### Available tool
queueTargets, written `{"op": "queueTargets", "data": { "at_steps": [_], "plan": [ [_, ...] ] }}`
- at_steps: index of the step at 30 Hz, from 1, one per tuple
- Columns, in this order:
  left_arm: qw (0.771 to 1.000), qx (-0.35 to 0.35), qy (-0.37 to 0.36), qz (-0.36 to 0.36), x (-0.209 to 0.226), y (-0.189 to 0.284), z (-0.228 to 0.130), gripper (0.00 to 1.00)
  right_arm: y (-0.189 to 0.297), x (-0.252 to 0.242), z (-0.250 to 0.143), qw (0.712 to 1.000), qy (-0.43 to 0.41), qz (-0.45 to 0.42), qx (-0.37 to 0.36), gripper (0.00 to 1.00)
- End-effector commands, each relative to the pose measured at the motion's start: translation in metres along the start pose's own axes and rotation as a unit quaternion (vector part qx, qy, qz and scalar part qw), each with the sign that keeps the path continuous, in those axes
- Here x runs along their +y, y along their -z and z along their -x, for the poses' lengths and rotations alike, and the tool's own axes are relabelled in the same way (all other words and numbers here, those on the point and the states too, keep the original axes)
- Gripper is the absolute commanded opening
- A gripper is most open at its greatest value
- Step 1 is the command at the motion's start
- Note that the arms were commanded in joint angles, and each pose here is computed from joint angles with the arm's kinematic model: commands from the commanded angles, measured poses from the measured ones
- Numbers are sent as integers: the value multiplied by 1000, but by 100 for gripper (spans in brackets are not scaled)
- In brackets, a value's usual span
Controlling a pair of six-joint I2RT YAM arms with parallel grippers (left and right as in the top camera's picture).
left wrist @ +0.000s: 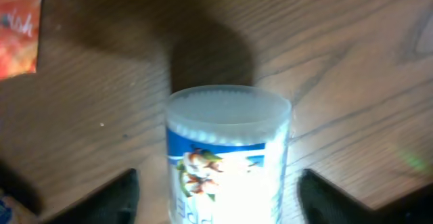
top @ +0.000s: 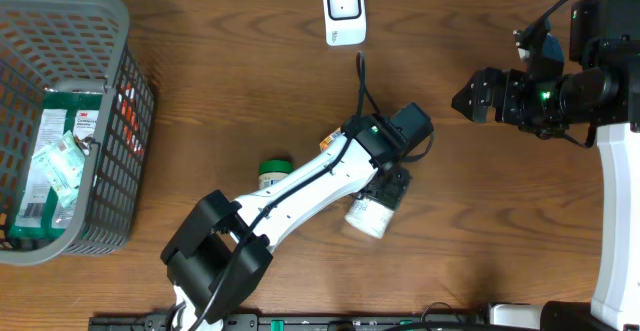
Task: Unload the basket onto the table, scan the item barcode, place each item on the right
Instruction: 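Lift the cotton swab tub out and carry it to table center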
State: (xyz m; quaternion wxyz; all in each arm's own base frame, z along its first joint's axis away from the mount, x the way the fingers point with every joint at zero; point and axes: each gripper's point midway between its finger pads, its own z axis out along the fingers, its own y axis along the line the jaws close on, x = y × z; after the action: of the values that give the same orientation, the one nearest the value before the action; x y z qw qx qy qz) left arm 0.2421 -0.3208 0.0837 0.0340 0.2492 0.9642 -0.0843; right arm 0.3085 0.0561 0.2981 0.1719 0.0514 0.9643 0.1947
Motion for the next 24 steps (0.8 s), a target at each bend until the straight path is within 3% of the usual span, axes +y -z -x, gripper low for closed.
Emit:
{"op": "queueTargets", "data": {
  "at_steps": [1,6,14,24],
  "plan": [
    [1000,-17,5,-2,4,17,2,7,3,7,1,1000,3,7,-4,99],
    [997,-10,0,-74,-19,34,-5,8,3,7,1,1000,3,7,-4,99],
    [973,52,-64,-215,-65,35,-26,7,3,7,1,1000,3,7,-4,99],
    [970,65,-78,-223,-60,7,-40,7,3,7,1,1000,3,7,-4,99]
  ]
}}
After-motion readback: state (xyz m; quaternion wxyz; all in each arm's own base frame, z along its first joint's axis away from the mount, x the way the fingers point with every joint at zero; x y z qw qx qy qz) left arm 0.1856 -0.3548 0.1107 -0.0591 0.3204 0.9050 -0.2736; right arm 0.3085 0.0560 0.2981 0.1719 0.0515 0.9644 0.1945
